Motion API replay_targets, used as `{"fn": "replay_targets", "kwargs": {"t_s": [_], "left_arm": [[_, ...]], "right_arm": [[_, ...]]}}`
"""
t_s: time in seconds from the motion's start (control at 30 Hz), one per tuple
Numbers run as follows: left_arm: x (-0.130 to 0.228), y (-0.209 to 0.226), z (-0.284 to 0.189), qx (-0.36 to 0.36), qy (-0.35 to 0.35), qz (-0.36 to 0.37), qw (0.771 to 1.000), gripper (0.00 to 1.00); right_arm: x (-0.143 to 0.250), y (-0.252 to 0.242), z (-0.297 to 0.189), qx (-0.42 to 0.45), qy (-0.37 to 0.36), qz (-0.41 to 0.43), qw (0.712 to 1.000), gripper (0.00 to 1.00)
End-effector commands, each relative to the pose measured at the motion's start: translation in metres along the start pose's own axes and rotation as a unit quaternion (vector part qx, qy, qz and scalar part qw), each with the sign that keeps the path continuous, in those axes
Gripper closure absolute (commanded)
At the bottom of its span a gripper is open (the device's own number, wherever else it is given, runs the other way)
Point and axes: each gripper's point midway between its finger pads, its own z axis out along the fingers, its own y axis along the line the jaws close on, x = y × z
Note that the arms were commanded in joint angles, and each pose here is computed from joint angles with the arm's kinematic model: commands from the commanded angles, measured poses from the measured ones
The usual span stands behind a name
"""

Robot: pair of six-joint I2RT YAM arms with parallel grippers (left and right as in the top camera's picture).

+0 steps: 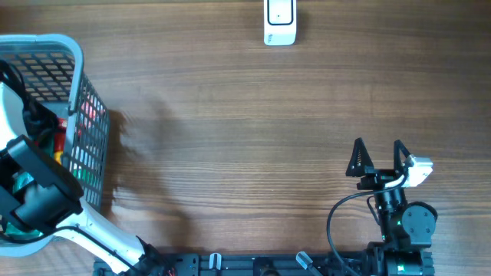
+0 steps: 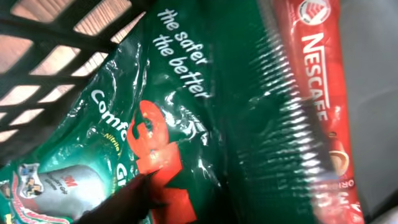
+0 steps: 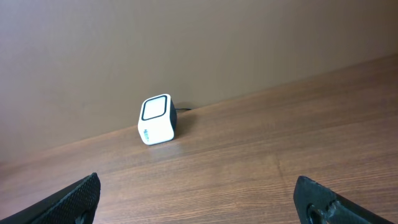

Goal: Scan the item barcode
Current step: 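Lift the glove pack out of the basket with the left gripper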

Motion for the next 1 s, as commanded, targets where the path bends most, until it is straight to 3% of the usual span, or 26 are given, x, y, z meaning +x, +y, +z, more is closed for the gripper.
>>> {"fn": "replay_targets", "kwargs": {"t_s": [0.0,0.07,0.23,0.4,0.63,0.8,0.97], "left_arm": [[0.011,0.003,0.017,-0.012,0.020,0.003,1.000,0.79],[0.007,0.008,0.014,-0.023,0.010,0.001,1.000,0.96],[-0.011,0.016,-0.016,-0.025,-0.025,-0.010,0.999,0.96],[-0.035,0.026,-0.078,0.006,-0.090,-0.038,0.995,0.96],[-0.033,0.040,-0.159,0.074,-0.166,-0.070,0.981,0.96],[-0.021,0.064,-0.219,0.108,-0.229,-0.122,0.960,0.96],[-0.003,0.092,-0.283,0.153,-0.305,-0.180,0.923,0.96]], "right_arm": [[-0.003,-0.001,-0.001,0.004,-0.008,0.003,1.000,0.00],[-0.003,-0.001,-0.001,0.004,-0.008,0.003,1.000,0.00],[-0.003,-0.001,-0.001,0.004,-0.008,0.003,1.000,0.00],[-0.003,-0.001,-0.001,0.004,-0.008,0.003,1.000,0.00],[-0.003,-0.001,-0.001,0.004,-0.008,0.003,1.000,0.00],[-0.003,-0.001,-0.001,0.004,-0.008,0.003,1.000,0.00],[-0.003,-0.001,-0.001,0.004,-0.008,0.003,1.000,0.00]]}}
